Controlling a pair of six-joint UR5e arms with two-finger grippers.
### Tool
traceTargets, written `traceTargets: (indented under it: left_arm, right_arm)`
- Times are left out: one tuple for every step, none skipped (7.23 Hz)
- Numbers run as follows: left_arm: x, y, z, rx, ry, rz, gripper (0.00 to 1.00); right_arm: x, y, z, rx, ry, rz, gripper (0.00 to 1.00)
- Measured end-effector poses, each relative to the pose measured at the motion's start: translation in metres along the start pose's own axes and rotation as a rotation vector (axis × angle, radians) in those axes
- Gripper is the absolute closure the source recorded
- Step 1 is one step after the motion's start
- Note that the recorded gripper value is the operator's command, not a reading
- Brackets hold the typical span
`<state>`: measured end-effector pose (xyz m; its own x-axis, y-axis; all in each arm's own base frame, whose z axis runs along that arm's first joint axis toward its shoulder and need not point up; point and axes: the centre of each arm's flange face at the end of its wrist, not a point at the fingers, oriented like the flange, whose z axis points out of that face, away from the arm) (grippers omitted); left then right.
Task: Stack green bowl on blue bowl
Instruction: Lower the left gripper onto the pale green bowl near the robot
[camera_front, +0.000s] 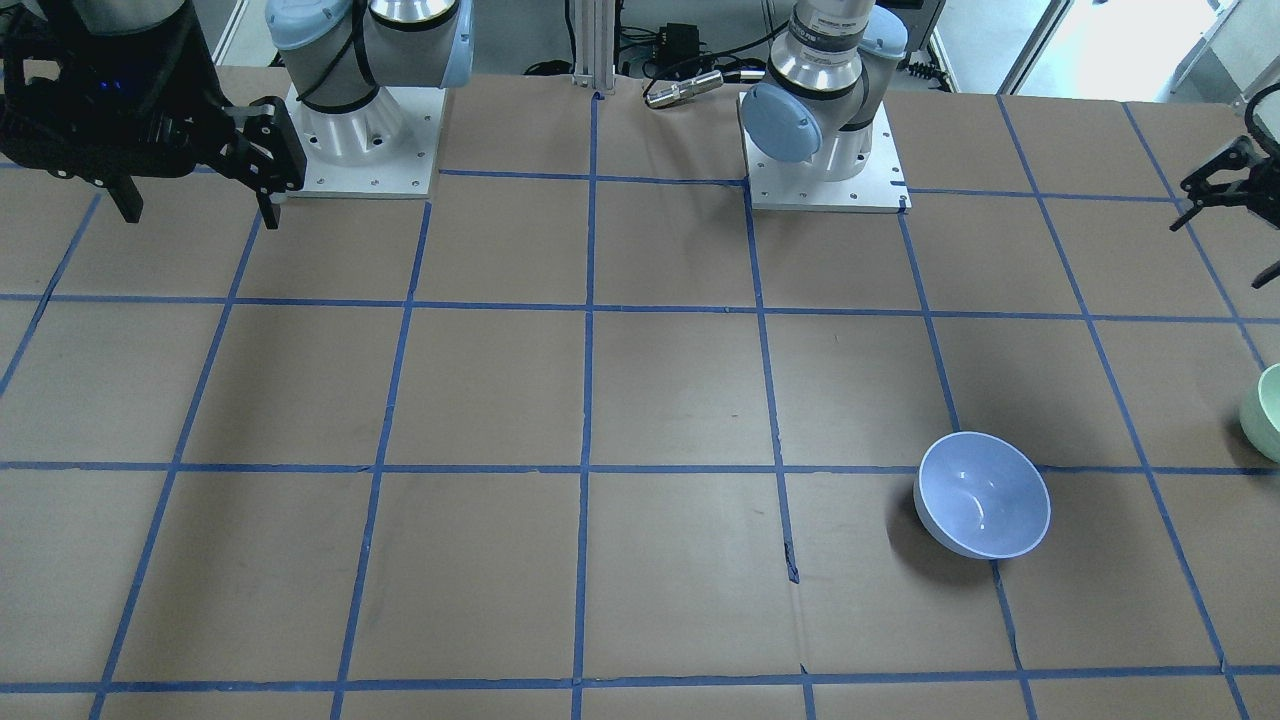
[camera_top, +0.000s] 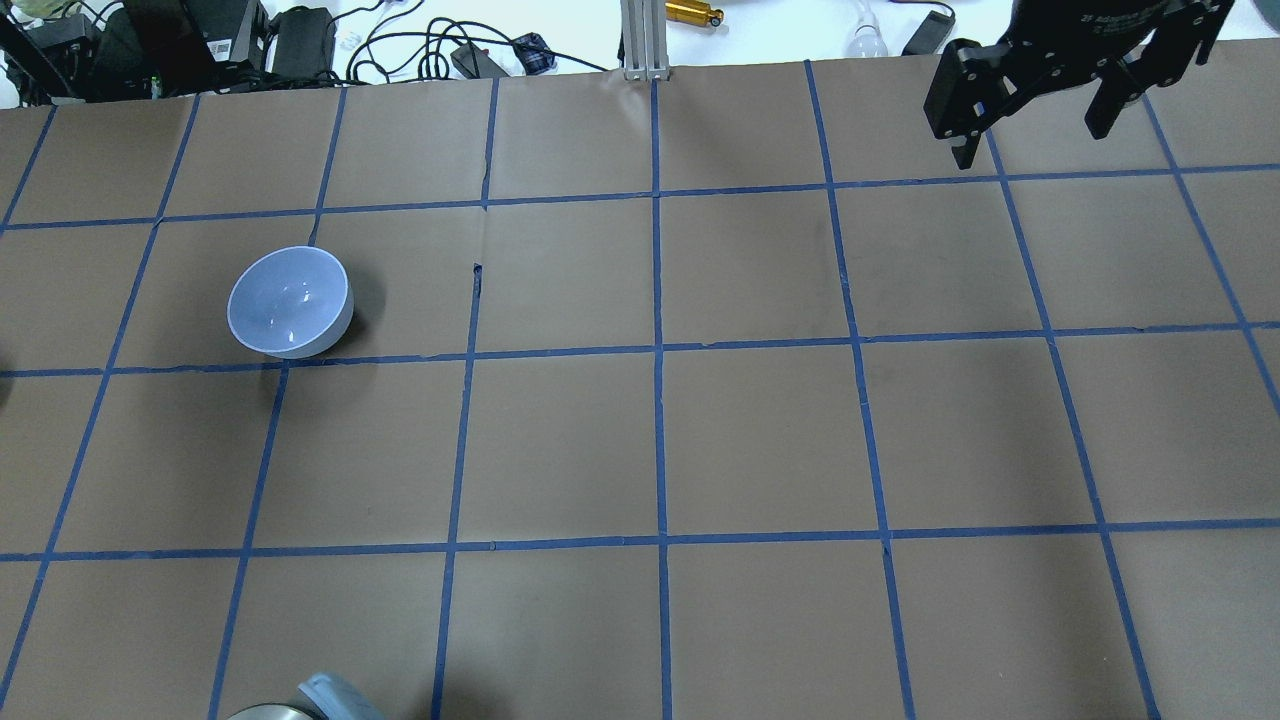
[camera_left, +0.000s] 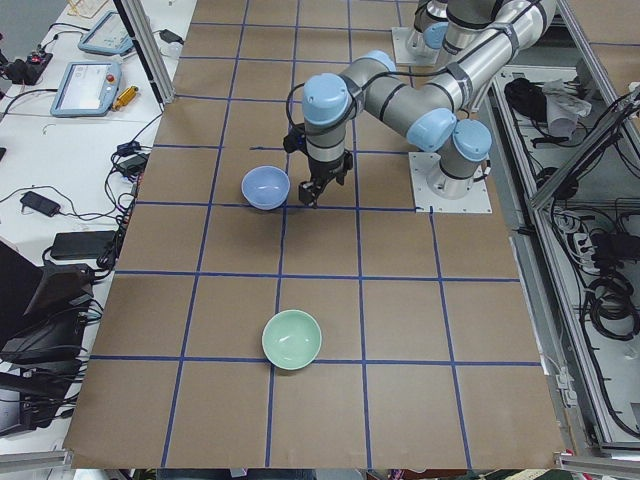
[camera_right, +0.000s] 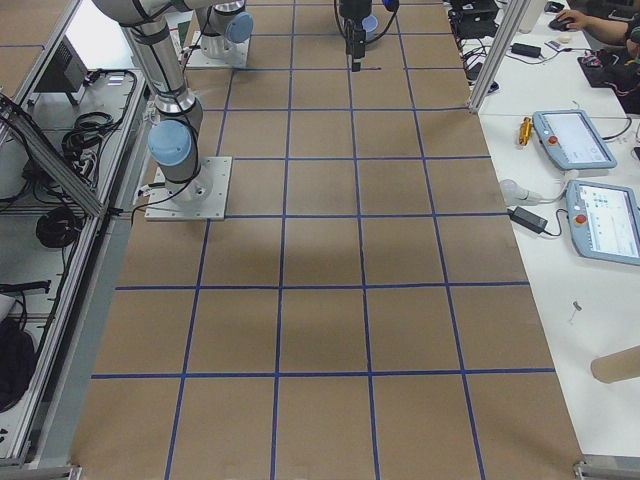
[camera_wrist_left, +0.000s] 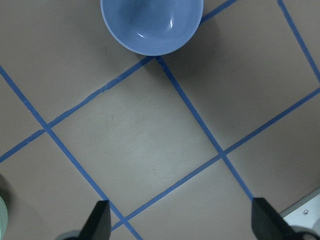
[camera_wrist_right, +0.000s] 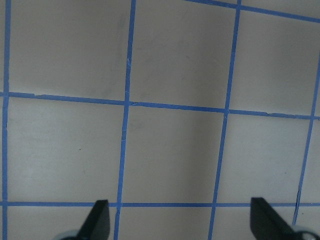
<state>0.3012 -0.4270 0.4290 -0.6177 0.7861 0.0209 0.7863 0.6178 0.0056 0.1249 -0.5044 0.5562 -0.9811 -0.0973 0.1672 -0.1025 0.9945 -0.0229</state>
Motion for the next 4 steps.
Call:
traceTargets:
  left_arm:
    - [-0.02,0.037,0.018,-0.006,-0.02,0.133,0.0]
    - [-0.036,0.064,0.037,-0.013,-0.028,0.28,0.0]
    - [-0.053,0.086,0.053,-0.031,-0.051,0.422,0.0]
    - [-0.069,0.109,0.068,-0.042,-0.066,0.52,0.0]
  right_arm:
    - [0.0,0.0,0.0,0.0,0.0,0.0,0.0]
    - [0.0,0.0,0.0,0.0,0.0,0.0,0.0]
    - [0.0,0.0,0.0,0.0,0.0,0.0,0.0]
    - [0.0,0.0,0.0,0.0,0.0,0.0,0.0]
